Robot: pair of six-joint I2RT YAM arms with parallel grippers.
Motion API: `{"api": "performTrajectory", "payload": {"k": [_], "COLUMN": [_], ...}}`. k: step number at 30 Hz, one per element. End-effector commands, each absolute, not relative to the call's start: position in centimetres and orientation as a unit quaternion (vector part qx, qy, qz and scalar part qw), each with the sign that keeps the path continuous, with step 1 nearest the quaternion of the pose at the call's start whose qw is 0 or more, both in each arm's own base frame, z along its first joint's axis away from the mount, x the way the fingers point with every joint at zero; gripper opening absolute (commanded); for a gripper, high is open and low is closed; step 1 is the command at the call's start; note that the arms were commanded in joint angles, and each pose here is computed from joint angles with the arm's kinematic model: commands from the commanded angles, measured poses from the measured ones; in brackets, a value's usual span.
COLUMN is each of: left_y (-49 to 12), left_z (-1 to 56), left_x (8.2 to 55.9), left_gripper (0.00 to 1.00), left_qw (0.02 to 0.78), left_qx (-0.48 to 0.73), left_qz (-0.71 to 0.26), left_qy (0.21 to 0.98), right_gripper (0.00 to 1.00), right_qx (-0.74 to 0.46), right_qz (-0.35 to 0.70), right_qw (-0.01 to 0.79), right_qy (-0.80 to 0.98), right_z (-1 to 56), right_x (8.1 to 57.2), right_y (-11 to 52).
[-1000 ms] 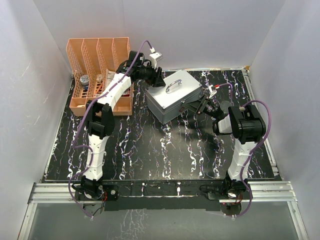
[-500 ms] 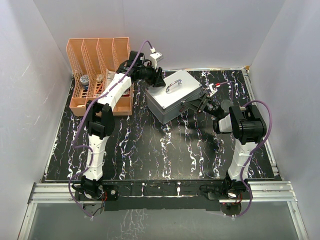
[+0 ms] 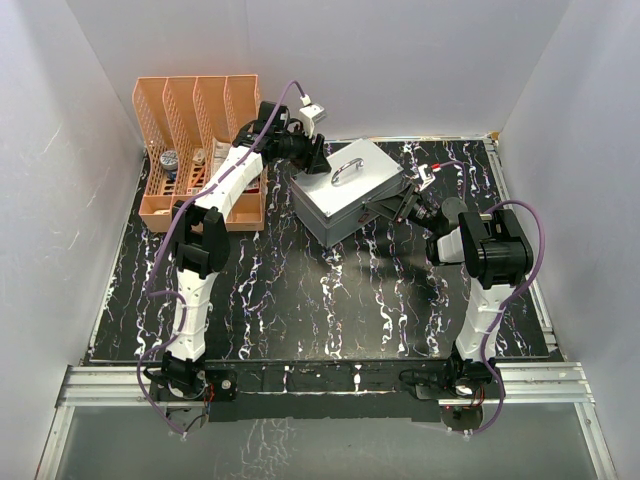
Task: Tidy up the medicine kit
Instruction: Close the medicine box at the center of the board.
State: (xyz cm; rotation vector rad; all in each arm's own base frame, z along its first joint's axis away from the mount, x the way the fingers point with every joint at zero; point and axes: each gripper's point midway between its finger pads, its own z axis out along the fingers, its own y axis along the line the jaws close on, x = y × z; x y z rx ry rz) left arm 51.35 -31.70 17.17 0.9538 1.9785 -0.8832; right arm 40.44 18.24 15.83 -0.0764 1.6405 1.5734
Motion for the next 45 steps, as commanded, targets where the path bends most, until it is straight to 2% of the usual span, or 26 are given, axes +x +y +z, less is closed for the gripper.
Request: {"api": "performTrajectory", "payload": {"k": [1,20,45], "left_y": [-31.6,-32.3,-32.4], "left_z": [14.5,13.8,13.1], "left_x": [48.7,47.8,47.5], "left_gripper": [0.48,0.48,0.48], "left_qw": [0.32,0.308,0.3], "left_qx": [0.382,0.392,0.395], "left_qz": [-0.338,-0.341,-0.344], "left_qy": [0.798,0.797,0.797], "right_gripper": [0.56,0.55,0.54], "right_qx": [-0.15,-0.144,-0.124], "right_qz": [0.609,0.613,0.61], "right_qw": [0.566,0.567,0.549], "right_qy": [0.535,0.531,0.557], "right_z": [23.6,23.8,20.5], "right_x": [39.8,40.3,40.1], "right_y": [18.1,18.3,18.5]}}
